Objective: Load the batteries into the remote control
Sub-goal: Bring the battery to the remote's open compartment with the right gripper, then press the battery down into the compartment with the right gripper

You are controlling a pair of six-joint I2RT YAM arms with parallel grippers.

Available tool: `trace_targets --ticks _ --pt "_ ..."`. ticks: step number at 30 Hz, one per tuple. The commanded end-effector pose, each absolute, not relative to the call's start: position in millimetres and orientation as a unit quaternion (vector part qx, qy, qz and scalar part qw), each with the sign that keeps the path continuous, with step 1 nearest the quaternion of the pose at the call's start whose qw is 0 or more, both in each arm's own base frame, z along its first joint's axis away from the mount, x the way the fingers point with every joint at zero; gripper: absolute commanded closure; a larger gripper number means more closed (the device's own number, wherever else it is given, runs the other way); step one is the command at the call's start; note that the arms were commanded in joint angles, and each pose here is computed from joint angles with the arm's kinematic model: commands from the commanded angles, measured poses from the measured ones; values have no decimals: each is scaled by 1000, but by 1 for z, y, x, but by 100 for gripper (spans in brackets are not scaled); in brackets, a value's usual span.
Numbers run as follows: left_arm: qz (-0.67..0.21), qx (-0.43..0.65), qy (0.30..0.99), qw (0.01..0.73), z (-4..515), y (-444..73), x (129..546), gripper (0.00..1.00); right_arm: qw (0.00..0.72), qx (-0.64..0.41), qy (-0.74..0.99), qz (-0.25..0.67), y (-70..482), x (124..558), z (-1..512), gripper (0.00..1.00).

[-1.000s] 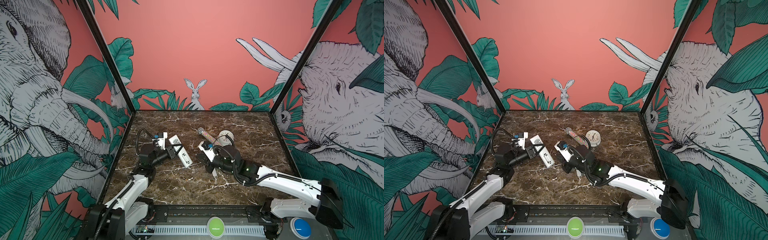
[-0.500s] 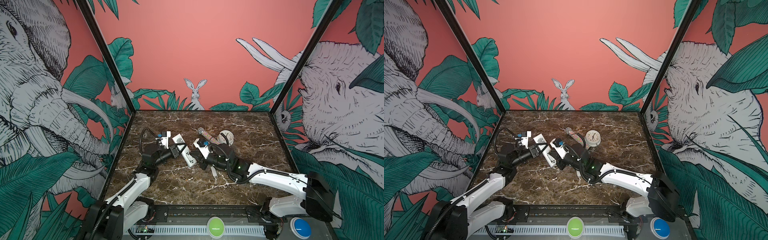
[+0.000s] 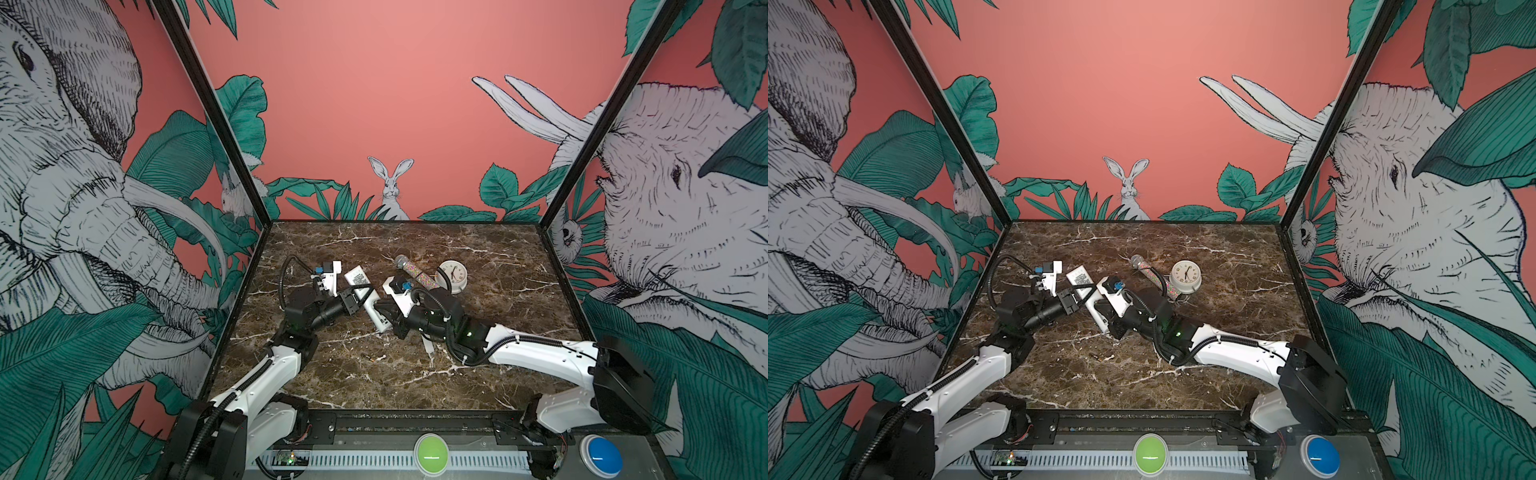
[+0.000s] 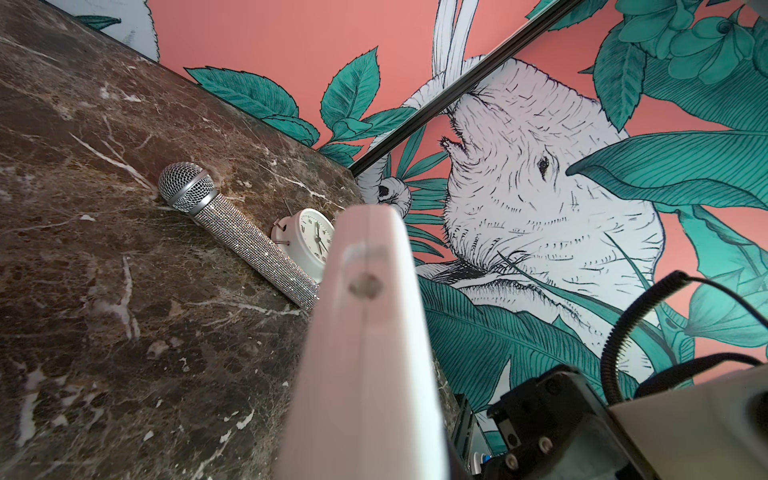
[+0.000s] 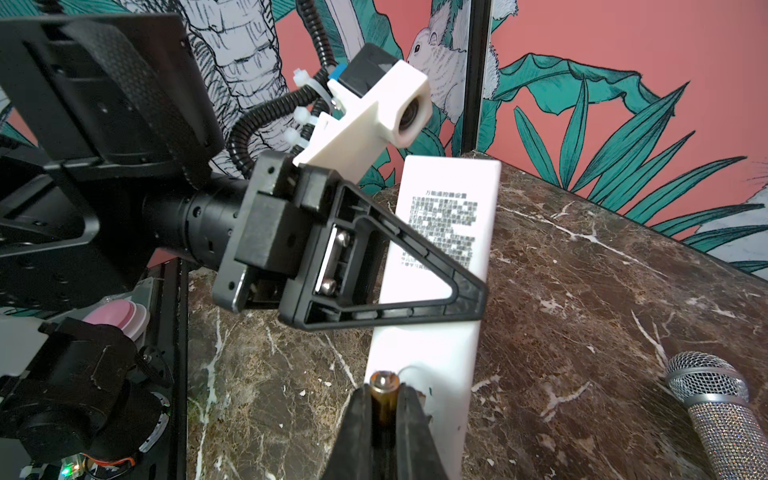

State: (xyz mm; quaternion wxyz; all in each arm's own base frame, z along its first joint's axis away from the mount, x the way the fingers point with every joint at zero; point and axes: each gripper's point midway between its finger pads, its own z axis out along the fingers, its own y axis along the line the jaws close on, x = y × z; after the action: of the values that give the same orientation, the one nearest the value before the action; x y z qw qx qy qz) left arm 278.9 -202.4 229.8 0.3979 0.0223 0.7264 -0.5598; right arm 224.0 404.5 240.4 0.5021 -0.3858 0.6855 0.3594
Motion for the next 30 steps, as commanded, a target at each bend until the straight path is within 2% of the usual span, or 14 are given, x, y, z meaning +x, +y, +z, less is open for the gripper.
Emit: trace_targets --ticks 1,30 --pt "-571 37 701 425 256 -204 280 100 522 -373 667 379 410 227 259 100" --pt "-572 36 695 435 265 -202 280 100 495 -349 690 397 408 231 226 100"
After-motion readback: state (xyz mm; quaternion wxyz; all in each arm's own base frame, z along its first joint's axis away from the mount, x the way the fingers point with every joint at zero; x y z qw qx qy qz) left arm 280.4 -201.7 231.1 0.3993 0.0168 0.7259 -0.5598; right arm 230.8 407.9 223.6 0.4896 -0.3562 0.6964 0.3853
